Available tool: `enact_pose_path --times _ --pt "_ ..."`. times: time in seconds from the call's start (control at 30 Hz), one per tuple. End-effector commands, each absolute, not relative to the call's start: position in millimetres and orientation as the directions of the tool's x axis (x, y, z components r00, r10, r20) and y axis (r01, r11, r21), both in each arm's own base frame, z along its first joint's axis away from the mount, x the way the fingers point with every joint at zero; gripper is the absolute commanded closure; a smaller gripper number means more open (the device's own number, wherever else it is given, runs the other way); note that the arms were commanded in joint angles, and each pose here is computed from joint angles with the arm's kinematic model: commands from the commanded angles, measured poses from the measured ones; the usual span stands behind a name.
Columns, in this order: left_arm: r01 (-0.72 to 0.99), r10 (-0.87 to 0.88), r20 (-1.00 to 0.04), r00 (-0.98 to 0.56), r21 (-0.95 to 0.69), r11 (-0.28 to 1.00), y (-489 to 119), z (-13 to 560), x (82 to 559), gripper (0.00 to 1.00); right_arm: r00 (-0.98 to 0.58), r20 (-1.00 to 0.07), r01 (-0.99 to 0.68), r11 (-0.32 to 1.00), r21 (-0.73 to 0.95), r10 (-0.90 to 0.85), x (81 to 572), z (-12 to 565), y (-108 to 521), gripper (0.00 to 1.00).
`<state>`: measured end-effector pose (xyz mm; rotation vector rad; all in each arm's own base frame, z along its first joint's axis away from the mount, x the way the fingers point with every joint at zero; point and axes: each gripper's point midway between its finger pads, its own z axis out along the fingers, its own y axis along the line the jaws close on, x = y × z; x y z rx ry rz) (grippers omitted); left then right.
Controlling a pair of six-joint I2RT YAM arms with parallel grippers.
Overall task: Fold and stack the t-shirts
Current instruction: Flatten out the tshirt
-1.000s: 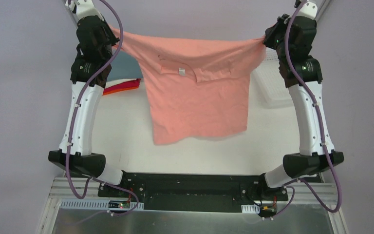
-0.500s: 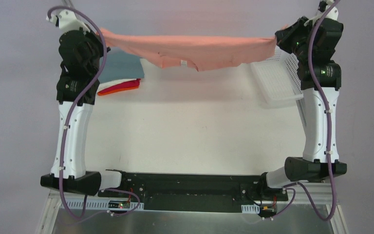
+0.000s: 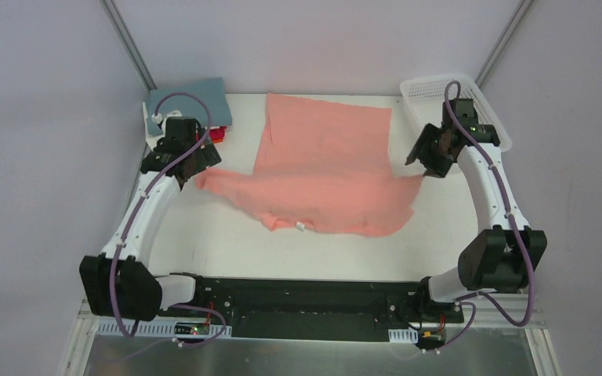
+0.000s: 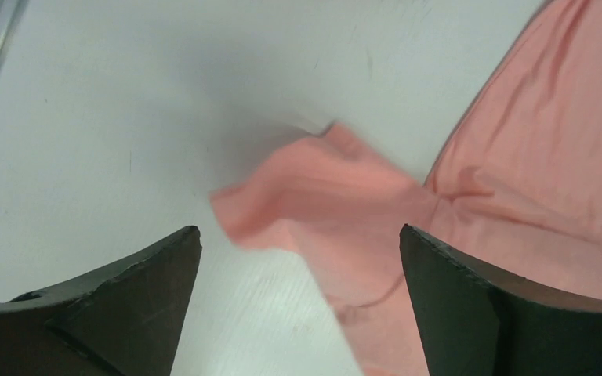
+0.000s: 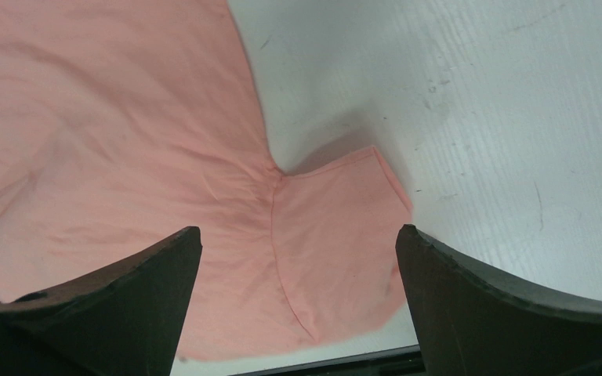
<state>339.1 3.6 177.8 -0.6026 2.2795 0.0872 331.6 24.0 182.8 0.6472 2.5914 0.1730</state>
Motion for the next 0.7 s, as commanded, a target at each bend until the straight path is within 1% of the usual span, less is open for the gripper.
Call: enact_pose_path --times 0.0,0.13,0.2,0.27,0.33,0.4,0.47,0.53,0.67 --pt "-0.458 -0.435 -0.633 -0.64 -0.14 0.878 -4 183 348 0.01 -0.76 -0.416 0.499 0.858 0.119 0.499 331 179 1 0.01" --pt "-0.406 -0.459 -0.605 -0.65 -0.234 0.883 -26 191 355 0.01 -0.71 -0.514 0.474 0.866 0.156 0.481 336 192 8 0.01" --pt "-0.374 -0.451 -0.593 -0.667 -0.257 0.891 -38 190 360 0.01 -0.713 -0.532 0.427 0.885 0.188 0.457 333 193 26 0.01" --pt "-0.335 -0.42 -0.584 -0.695 -0.253 0.907 -54 184 364 0.01 -0.744 -0.515 0.357 0.905 0.232 0.426 325 185 51 0.01" --pt "-0.281 -0.38 -0.57 -0.729 -0.256 0.925 -74 174 369 0.01 -0.757 -0.521 0.301 0.919 0.256 0.393 320 178 72 0.01" --pt "-0.229 -0.361 -0.525 -0.771 -0.301 0.926 -99 162 373 0.01 -0.769 -0.52 0.251 0.923 0.29 0.372 320 167 92 0.0" --pt "-0.212 -0.348 -0.489 -0.8 -0.311 0.926 -116 147 373 0.01 -0.787 -0.508 0.185 0.919 0.348 0.351 326 160 115 0.01" --pt "-0.222 -0.337 -0.463 -0.82 -0.287 0.932 -128 127 366 0.01 -0.809 -0.495 0.129 0.918 0.375 0.316 335 152 133 0.01" --pt "-0.209 -0.325 -0.371 -0.87 -0.321 0.924 -158 87 332 0.01 -0.837 -0.486 0.094 0.942 0.323 0.25 358 125 150 0.01"
